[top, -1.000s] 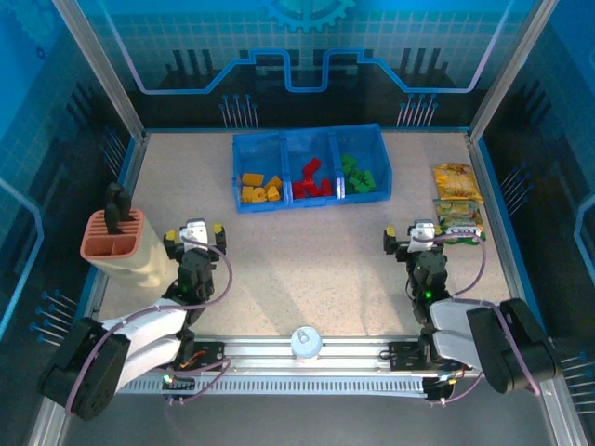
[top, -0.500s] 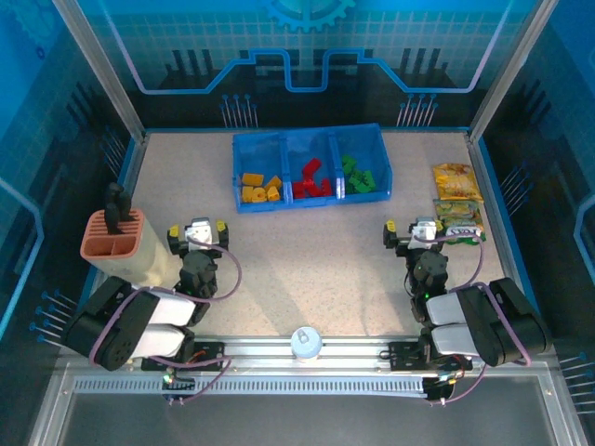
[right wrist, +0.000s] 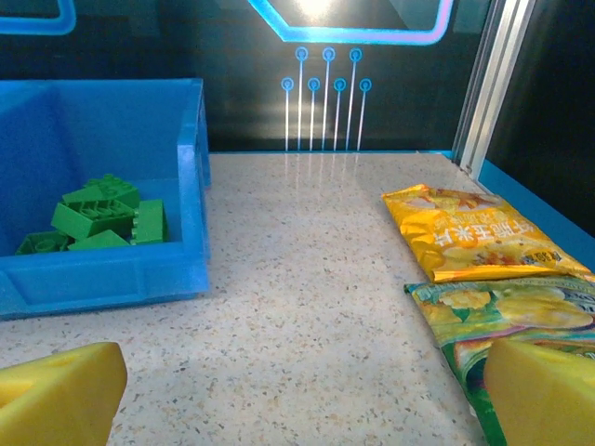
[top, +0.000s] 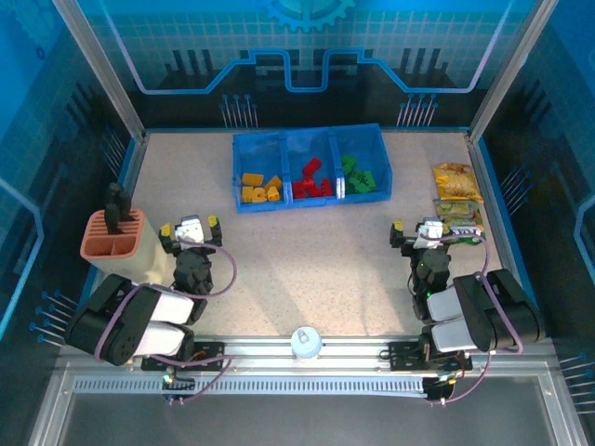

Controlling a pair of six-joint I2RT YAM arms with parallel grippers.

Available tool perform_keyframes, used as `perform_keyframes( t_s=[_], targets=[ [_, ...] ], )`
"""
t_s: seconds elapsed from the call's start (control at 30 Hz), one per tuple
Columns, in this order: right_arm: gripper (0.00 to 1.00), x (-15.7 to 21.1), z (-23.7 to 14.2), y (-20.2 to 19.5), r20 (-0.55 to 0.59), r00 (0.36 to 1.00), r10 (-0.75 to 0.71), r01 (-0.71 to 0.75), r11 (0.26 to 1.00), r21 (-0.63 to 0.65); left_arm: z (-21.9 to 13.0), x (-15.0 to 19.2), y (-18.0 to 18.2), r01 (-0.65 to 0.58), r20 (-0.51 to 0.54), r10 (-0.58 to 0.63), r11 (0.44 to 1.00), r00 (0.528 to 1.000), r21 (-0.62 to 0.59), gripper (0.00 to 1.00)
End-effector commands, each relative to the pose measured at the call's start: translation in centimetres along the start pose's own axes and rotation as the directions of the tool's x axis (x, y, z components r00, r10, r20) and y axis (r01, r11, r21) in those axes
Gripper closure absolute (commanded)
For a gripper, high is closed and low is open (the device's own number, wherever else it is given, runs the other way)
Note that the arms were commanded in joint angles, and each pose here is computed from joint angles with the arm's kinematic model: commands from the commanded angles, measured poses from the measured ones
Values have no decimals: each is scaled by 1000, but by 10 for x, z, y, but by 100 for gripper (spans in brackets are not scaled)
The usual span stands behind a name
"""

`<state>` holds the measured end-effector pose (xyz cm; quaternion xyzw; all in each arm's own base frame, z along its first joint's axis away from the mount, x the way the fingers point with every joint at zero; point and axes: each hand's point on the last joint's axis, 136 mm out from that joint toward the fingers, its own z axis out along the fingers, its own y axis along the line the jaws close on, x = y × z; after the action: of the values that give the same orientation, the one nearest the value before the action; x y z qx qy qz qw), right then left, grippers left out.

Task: Sort the legos into containers by color
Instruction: Reset both arms

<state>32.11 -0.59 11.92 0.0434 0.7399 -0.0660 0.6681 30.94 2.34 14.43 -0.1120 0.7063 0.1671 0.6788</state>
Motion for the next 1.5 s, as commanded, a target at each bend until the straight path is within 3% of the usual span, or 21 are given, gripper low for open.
perform_keyframes(
  t_s=[0.0,0.2,0.47,0.57,0.83,1.0,1.13,1.47],
  targets=[
    [0,-12,10,-7,44,998,38,-40,998,38,-2,-7,-1,87,31,-88,996,996,34,1],
    [0,-11,15,5,34,999,3,-2,1000,-13,5,-6,-14,115,15,-116,990,993,81,1],
    [0,-2,23,41,22,994,-103,105,980,-172,9,-6,-18,96,14,-98,991,995,94,1],
    [0,-1,28,53,28,985,-173,175,970,-167,17,-1,-10,114,-2,-114,992,993,61,1],
    [0,-1,27,55,28,983,-182,184,968,-168,33,12,-4,152,-43,-150,987,988,49,1],
    [0,-2,30,54,30,983,-182,184,970,-157,32,15,-28,104,-60,-95,978,994,182,1],
    [0,-4,35,52,27,982,-187,189,973,-135,33,28,-66,17,-77,11,933,997,361,1],
    [0,9,73,29,-196,975,-101,88,993,-75,31,28,-67,6,-74,22,935,997,354,1]
  ],
)
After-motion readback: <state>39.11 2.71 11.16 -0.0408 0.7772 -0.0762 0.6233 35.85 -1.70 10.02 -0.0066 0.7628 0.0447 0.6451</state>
